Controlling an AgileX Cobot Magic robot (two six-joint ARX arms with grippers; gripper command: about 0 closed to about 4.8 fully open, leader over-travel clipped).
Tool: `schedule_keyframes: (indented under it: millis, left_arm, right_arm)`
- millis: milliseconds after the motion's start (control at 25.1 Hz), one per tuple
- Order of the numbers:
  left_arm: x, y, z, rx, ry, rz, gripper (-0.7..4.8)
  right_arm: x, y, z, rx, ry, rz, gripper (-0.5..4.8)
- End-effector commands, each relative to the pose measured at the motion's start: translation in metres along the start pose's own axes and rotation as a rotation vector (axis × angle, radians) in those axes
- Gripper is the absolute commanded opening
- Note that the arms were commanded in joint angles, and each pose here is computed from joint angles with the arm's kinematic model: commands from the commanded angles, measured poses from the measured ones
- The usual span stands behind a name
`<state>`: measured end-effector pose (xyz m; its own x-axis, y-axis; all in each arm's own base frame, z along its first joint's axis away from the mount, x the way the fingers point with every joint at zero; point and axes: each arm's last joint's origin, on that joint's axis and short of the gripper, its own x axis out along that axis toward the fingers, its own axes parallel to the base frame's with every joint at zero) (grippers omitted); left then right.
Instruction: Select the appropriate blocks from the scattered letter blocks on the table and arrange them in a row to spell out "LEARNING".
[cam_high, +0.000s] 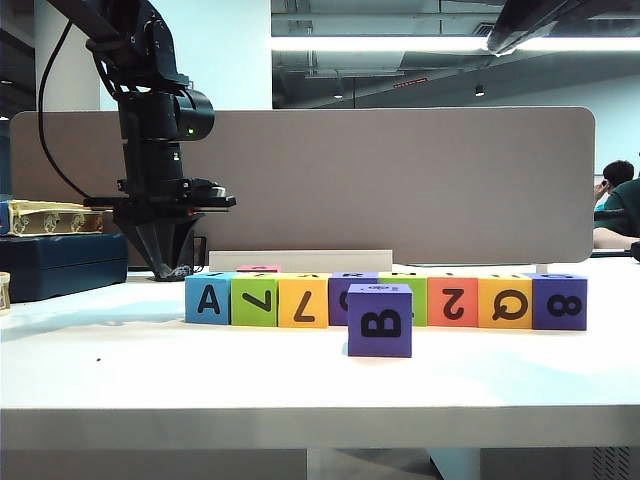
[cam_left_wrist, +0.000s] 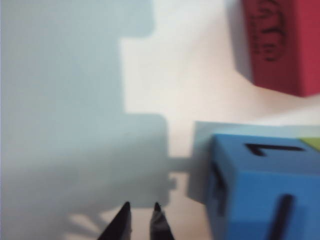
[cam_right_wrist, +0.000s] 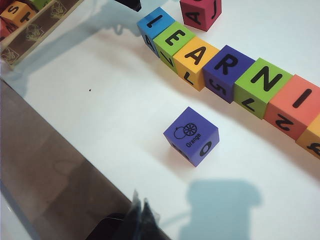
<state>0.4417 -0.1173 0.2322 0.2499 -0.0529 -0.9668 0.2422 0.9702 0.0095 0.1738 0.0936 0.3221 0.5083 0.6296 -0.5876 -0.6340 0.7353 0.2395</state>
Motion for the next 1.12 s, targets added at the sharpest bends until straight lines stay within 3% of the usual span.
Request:
schedule_keyframes:
  millis: [40,120,439,758,1118]
  left_arm:
    - [-0.004,-0.004,-0.001,-0.002,0.002,-0.078,0.46]
    - [-0.004,-0.004,-0.004,-0.003,0.031,-0.089,0.18]
    - [-0.004,-0.007,-0.007,-0.005,0.062,-0.175,0.17]
    - [-0.003,-0.019,-0.007,0.024,0.065,-0.18,0.17]
    - [-0.005,-0.014,-0.007,0.031,0.068,-0.02,0.17]
  right_arm:
    - [-0.001,0.001,0.003,-0.011,-0.02,0.0,-0.02]
    - [-0.001,0.001,0.003,-0.011,-0.021,0.0,-0.02]
    - [-0.001,0.001,0.003,-0.011,-0.021,0.0,-0.02]
    - [-0.001,0.001,0.002,-0.011,-0.019,0.001,-0.02]
    - [-0.001,0.001,0.002,-0.011,-0.02,0.001,-0.02]
